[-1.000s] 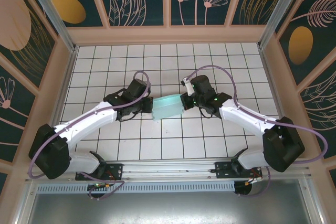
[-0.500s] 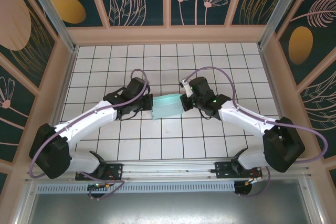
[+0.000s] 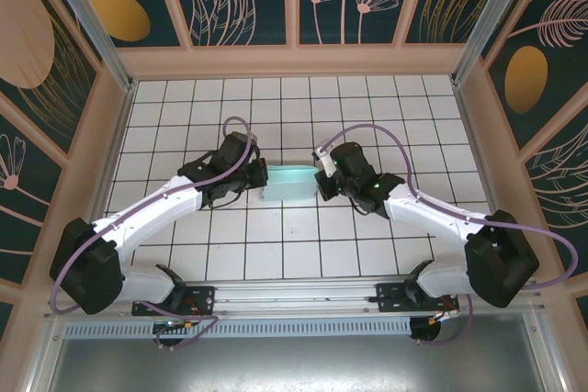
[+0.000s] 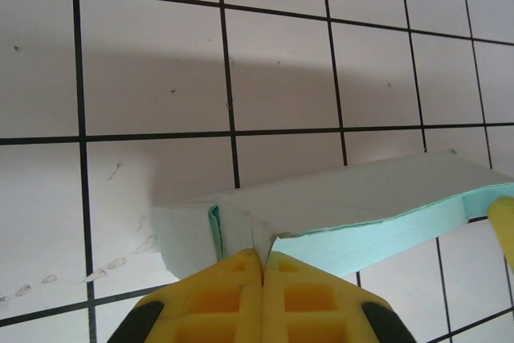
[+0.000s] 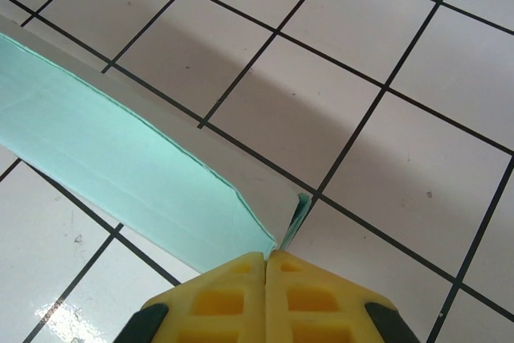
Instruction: Fold the paper box
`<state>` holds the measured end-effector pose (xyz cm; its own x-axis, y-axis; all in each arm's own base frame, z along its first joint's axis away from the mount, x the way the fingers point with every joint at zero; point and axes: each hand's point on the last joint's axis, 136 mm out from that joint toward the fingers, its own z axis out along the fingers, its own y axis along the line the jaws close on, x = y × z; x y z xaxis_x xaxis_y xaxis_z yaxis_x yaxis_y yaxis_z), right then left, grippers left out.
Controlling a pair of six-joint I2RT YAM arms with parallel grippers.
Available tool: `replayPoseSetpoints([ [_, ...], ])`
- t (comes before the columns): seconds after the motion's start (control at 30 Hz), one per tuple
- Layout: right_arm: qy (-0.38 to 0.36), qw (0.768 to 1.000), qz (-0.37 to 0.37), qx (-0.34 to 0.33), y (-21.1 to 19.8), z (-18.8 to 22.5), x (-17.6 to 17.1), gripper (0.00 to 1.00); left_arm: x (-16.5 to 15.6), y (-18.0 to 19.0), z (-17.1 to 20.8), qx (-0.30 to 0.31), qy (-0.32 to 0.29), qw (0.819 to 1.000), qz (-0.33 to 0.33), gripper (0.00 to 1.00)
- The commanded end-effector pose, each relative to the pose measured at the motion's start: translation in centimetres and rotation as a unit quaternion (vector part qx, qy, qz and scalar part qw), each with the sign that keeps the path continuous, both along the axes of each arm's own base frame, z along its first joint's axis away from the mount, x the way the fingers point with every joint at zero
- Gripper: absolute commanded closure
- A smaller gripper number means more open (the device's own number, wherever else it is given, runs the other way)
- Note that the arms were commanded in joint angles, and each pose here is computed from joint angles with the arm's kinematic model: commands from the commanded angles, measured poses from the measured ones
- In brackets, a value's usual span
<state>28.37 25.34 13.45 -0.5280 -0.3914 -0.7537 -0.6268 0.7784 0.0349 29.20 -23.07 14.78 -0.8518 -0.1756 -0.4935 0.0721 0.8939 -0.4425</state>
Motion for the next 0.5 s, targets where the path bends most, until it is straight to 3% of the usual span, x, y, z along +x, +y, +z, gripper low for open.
replayPoseSetpoints([
  [0.0, -0.018, 0.999, 0.042, 0.025, 1.8, 1.0, -1.1, 1.0, 0.4, -2.7, 2.9, -0.077, -0.029, 0.996, -0.027, 1.0],
  [0.47, -0.016, 0.999, 0.034, 0.031, 1.5, 0.3, -1.2, 1.0, -1.2, -1.6, -0.7, -0.017, -0.022, 0.996, -0.079, 1.0],
])
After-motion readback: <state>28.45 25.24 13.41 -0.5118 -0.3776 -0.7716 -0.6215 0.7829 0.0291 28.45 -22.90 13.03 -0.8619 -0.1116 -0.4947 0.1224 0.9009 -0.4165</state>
